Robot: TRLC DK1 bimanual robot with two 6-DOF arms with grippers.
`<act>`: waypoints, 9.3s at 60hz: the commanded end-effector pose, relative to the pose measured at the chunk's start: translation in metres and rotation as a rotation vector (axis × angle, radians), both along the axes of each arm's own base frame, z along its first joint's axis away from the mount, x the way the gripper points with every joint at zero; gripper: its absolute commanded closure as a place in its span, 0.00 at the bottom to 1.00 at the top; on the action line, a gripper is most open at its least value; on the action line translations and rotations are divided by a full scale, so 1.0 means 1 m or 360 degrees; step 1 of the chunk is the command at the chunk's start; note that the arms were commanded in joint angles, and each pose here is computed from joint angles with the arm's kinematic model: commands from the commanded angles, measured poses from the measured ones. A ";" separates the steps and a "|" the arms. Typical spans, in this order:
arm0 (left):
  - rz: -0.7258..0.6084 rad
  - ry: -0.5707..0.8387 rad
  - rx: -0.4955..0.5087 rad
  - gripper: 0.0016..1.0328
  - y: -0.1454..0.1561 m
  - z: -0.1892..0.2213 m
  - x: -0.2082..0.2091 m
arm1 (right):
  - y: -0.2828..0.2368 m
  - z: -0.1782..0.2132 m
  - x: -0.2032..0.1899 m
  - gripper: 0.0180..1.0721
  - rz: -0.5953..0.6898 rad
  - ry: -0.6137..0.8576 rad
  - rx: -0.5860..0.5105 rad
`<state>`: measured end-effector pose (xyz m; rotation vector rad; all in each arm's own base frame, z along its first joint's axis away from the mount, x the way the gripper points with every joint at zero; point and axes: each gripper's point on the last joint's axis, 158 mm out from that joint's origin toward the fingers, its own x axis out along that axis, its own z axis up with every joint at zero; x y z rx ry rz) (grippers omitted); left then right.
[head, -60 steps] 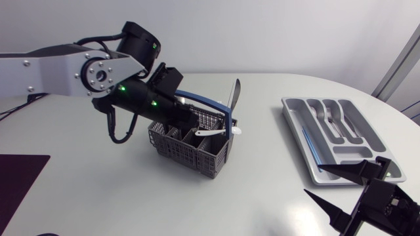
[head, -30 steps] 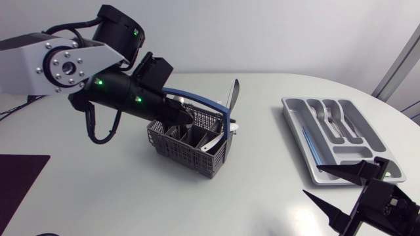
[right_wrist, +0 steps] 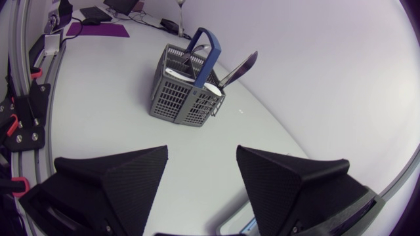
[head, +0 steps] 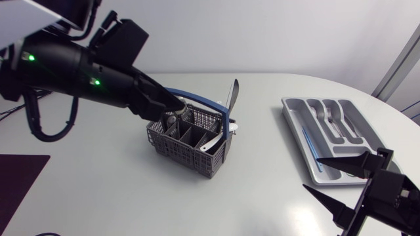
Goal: Sort the cutlery from the basket into the organizer compartments.
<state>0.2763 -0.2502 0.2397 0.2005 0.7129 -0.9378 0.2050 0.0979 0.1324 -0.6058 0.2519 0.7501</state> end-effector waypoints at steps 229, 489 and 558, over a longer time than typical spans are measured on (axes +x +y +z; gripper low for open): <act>-0.0280 -0.0241 0.0505 0.07 -0.046 -0.096 0.061 | -0.296 -0.126 0.095 0.94 -0.0261 0.0288 -0.0816; -0.0196 0.0248 0.0495 0.84 -0.042 -0.142 0.048 | -0.143 -0.084 0.045 0.32 -0.0241 0.0218 -0.0428; -0.0520 -0.0236 0.0691 0.34 -0.046 -0.161 0.042 | -0.142 -0.092 0.043 0.32 -0.0229 0.0234 -0.0432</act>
